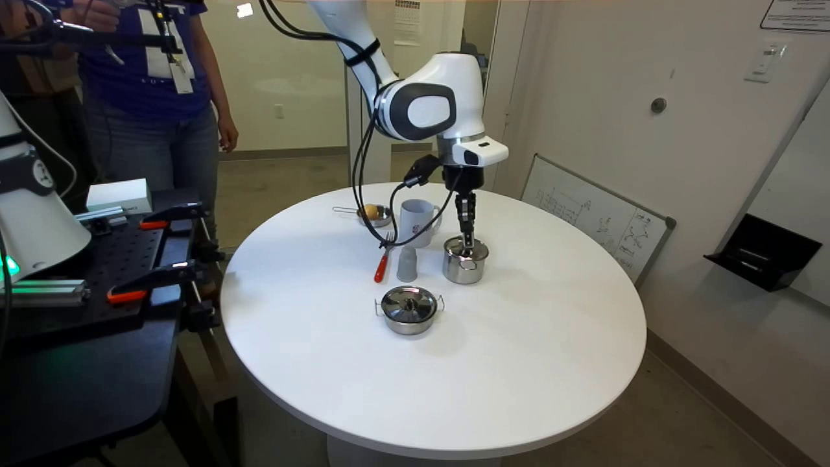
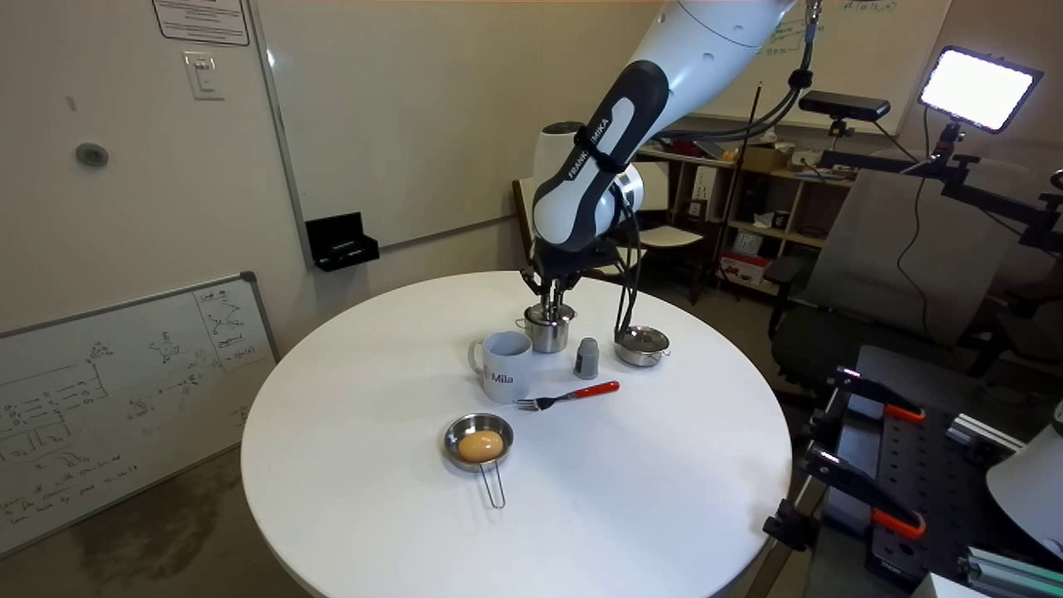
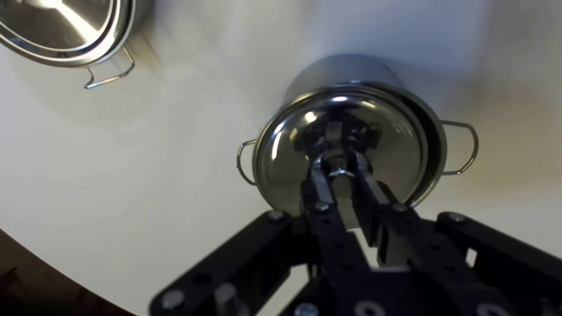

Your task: Remove the silver lid from the silver pot on the right and put it on the table

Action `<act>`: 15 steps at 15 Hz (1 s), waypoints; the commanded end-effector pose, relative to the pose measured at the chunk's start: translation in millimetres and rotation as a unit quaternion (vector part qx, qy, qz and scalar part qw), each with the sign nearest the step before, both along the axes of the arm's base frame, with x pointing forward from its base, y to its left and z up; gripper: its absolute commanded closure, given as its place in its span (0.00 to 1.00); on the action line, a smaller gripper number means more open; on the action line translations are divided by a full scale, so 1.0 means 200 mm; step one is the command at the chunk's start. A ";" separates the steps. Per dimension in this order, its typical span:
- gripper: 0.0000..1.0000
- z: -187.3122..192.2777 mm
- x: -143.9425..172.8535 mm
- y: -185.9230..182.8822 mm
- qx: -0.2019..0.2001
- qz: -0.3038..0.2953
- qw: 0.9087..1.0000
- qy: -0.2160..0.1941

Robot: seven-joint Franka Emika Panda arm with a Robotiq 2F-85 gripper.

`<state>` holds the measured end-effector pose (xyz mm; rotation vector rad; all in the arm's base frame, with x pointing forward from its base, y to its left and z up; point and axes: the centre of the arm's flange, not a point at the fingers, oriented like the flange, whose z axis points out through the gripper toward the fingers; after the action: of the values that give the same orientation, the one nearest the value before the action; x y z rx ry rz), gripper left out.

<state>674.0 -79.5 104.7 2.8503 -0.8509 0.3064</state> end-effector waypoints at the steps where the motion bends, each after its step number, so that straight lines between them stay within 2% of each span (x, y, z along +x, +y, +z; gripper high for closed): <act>1: 0.95 0.07 -0.04 0.02 0.009 -0.013 1.000 0.003; 7: 0.95 0.36 -0.10 0.02 0.013 -0.002 1.000 -0.020; 11: 0.95 0.52 -0.24 0.00 0.022 -0.005 1.000 -0.002; 15: 0.95 0.57 -0.44 -0.05 0.042 -0.032 0.998 0.029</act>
<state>630.5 -86.7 200.2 2.8812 -0.9321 0.2647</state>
